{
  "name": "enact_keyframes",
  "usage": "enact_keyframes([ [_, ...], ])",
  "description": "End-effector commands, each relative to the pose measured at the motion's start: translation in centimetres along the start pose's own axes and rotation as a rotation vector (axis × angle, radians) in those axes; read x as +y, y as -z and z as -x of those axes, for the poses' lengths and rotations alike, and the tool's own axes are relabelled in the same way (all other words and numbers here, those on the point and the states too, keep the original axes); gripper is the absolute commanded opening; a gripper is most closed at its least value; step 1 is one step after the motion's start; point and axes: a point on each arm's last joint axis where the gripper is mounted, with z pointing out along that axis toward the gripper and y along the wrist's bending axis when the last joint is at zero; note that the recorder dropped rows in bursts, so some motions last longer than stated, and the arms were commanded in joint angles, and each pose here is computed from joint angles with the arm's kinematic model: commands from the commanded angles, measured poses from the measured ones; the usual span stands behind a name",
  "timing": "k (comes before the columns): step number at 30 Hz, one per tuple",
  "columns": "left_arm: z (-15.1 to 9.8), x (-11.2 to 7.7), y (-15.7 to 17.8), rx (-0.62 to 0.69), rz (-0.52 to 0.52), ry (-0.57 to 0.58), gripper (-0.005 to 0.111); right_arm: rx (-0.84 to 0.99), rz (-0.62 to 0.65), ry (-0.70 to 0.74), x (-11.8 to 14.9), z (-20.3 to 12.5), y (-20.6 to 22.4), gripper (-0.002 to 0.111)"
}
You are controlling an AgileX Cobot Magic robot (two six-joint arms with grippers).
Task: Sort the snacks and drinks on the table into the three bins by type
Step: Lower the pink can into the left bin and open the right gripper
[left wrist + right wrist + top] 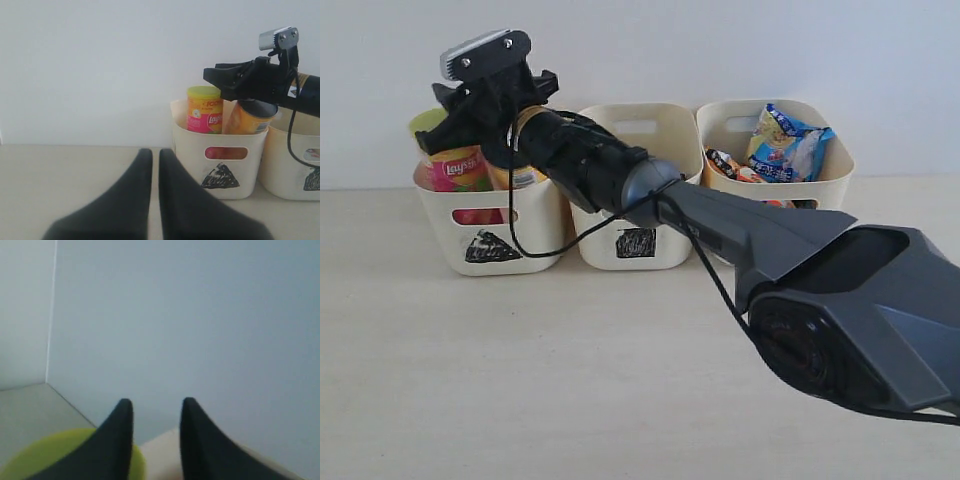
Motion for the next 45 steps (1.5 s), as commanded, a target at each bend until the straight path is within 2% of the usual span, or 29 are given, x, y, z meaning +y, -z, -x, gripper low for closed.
enact_keyframes([
  [1,0.0,0.0,0.0,-0.011,0.004,0.014,0.004,0.186,-0.098,0.056,-2.0,3.3,0.7,0.000],
  [5,-0.1,0.0,0.0,0.000,0.003,0.014,0.004,0.359,-0.195,0.141,-5.0,6.9,2.5,0.000],
  [9,-0.1,0.0,0.0,0.000,0.003,0.014,0.004,0.478,-0.175,0.283,-5.1,7.8,3.4,0.000],
  [11,-0.1,0.0,0.0,0.000,0.003,0.014,0.004,0.622,-0.106,0.370,-4.9,7.5,4.2,0.000],
  [16,-0.1,0.0,0.0,0.000,0.003,0.014,0.004,0.898,-0.120,0.295,-6.1,6.5,6.4,0.000],
  [18,-0.1,0.0,0.0,0.000,0.003,0.014,0.004,0.962,-0.084,0.284,-5.9,6.6,7.0,0.000],
  [22,-0.1,0.0,0.0,0.000,0.003,0.014,0.004,0.995,0.010,0.174,-4.8,7.4,7.7,0.000],
  [27,-0.1,0.0,0.0,0.000,0.003,0.014,0.004,0.998,0.107,0.117,-3.9,8.1,8.0,0.000],
  [39,-0.1,0.0,0.0,0.000,0.003,0.014,0.004,0.708,0.265,0.003,-2.0,10.2,6.4,0.000],
  [45,-0.1,0.0,0.0,0.000,0.003,0.014,0.004,0.795,0.327,-0.077,-1.3,9.7,7.1,0.000],
])
